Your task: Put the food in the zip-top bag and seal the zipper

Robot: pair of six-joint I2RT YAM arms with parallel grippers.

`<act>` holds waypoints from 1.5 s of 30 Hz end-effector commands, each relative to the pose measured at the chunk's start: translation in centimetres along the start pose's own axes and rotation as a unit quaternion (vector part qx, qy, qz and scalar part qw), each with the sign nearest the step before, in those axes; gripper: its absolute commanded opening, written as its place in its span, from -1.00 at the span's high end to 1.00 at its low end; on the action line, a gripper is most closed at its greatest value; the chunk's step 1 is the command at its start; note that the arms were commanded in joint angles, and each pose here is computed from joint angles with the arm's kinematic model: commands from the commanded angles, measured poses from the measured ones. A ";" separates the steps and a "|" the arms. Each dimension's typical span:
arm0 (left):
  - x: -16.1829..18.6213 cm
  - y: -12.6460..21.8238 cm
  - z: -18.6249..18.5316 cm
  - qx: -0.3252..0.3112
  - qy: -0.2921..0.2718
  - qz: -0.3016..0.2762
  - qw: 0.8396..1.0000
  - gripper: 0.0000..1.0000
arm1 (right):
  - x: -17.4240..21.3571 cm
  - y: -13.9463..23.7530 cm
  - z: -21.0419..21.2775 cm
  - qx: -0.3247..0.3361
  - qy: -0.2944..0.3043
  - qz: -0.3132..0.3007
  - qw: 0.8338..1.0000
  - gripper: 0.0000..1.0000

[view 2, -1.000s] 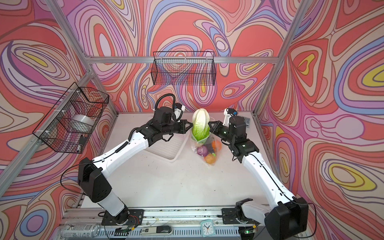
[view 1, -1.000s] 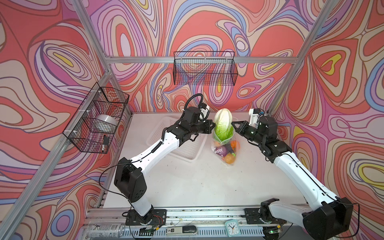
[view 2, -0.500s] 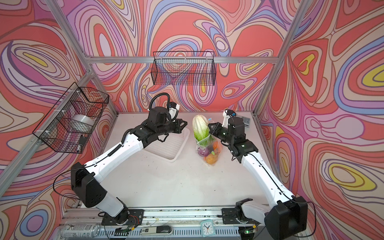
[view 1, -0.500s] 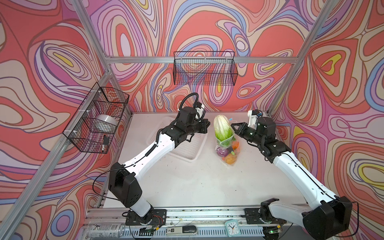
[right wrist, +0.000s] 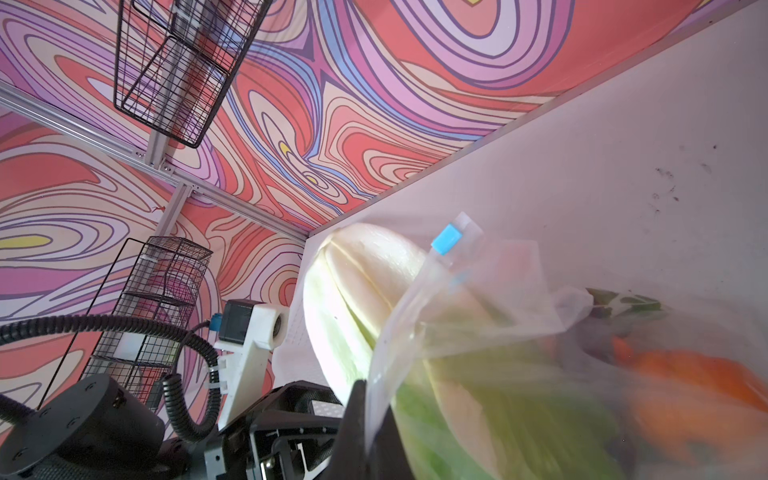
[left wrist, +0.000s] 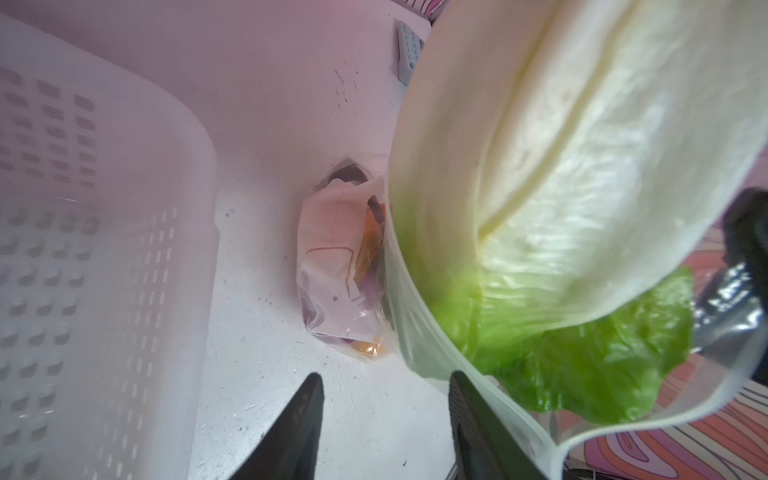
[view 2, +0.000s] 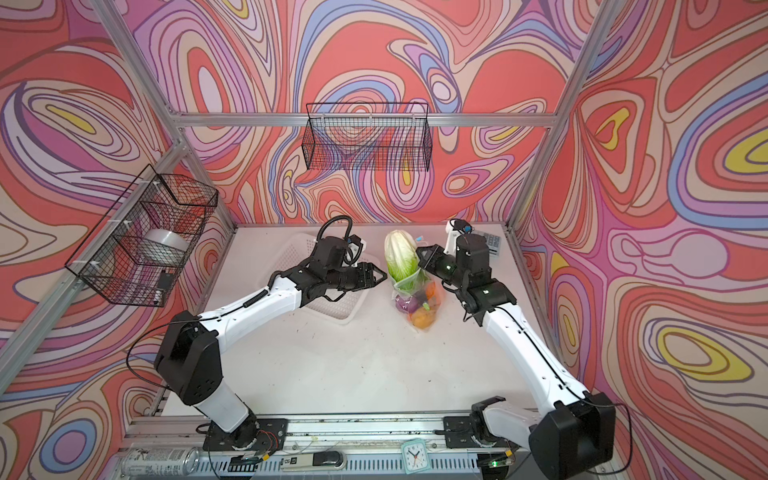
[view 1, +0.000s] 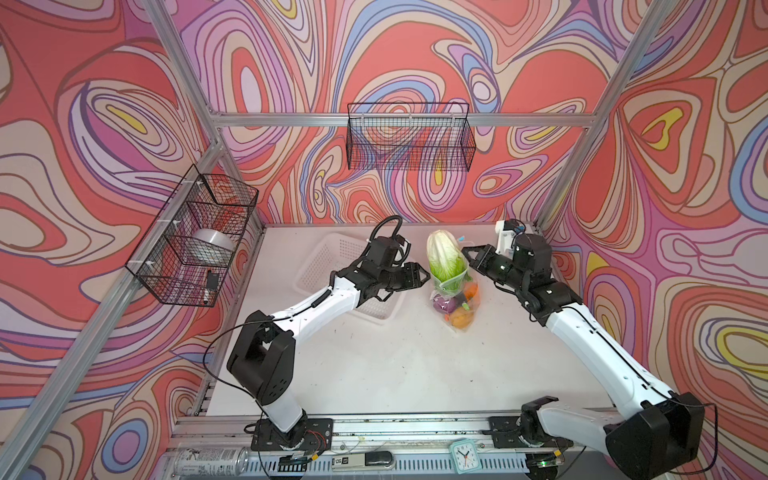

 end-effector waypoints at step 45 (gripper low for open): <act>-2.2 0.7 -4.1 0.036 -0.051 -0.020 0.998 1.00 | 0.2 0.2 -0.6 0.014 0.012 -0.006 1.000 1.00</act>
Point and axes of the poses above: each gripper's point midway between its finger pads, its own y axis back along the fingers, its own z axis along the line the jaws close on, x = y × z, the point moved 7 cm from there along y, back along the fingers, and after that the axes turned 5 degrees about y, right-handed, at the moved point
